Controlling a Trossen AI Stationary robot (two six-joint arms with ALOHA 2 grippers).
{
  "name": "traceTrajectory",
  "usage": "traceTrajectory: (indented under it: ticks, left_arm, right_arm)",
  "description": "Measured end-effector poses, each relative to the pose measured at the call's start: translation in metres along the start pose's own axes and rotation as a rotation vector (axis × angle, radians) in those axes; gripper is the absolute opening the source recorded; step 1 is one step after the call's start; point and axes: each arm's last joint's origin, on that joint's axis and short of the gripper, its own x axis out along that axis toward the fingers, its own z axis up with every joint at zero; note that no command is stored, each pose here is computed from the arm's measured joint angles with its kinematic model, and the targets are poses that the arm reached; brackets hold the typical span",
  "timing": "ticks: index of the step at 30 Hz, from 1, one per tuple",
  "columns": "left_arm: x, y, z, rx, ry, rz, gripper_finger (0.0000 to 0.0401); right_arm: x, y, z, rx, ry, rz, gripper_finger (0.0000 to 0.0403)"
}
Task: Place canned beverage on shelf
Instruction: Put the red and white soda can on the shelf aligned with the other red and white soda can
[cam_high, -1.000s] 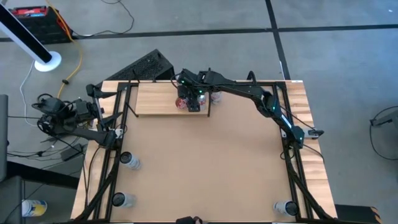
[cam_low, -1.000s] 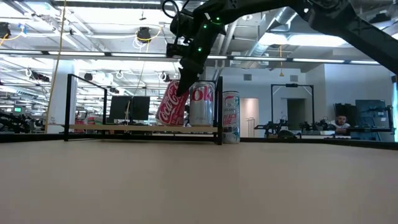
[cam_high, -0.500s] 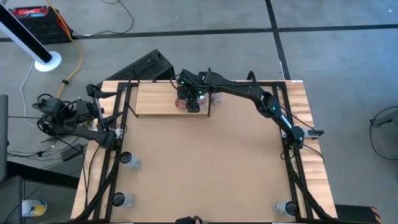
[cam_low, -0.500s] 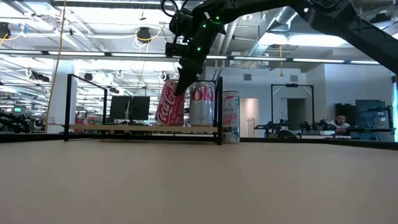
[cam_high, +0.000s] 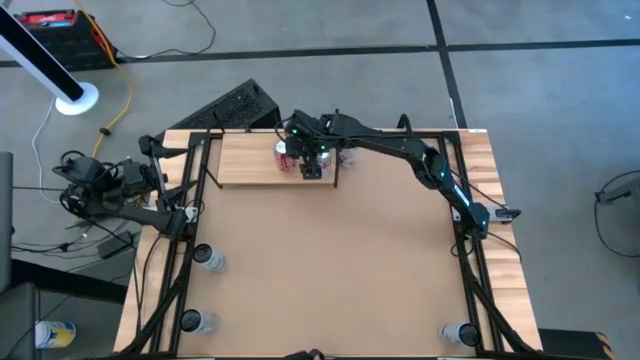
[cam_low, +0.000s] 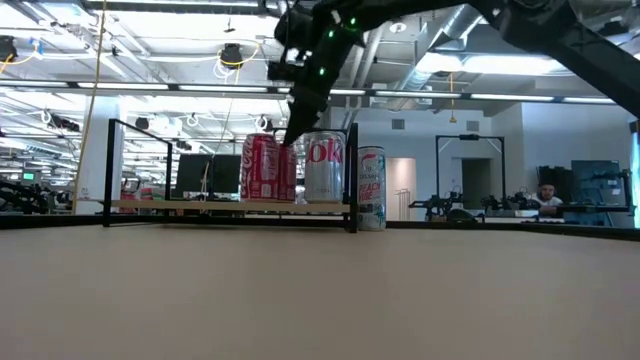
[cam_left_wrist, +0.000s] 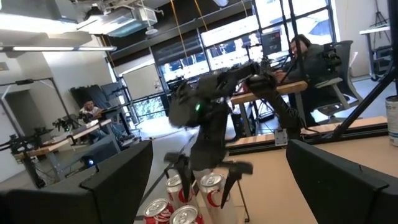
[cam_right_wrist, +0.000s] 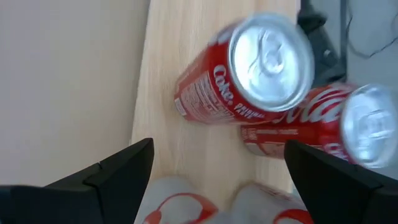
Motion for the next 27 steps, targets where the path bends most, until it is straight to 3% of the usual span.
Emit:
traceTrajectory:
  ticks: [4, 8, 14, 20, 24, 27]
  left_arm:
    - [0.002, 0.000, -0.004, -0.029, 0.037, 0.084, 0.0357]
    - [0.015, -0.008, -0.012, -0.035, 0.074, 0.224, 0.0357]
    - [0.051, -0.029, -0.016, 0.035, 0.213, 0.302, 0.0332]
    - [0.097, -0.040, -0.008, 0.146, 0.357, 0.343, 0.0245]
    - [0.129, -0.033, -0.008, 0.191, 0.474, 0.332, 0.0168]
    - [0.153, -0.019, -0.022, 0.195, 0.626, 0.340, 0.0108]
  right_arm:
    - [-0.039, 0.002, 0.010, -0.014, -0.055, -0.060, 0.0384]
    - [-0.102, 0.005, 0.015, 0.020, -0.138, -0.089, 0.0384]
    - [-0.199, 0.022, -0.006, 0.175, -0.146, -0.042, 0.0384]
    - [-0.252, 0.054, -0.044, 0.374, 0.015, 0.050, 0.0384]
    - [-0.262, 0.089, -0.066, 0.373, 0.065, 0.049, 0.0384]
    - [-0.262, 0.118, -0.083, 0.348, -0.007, 0.076, 0.0384]
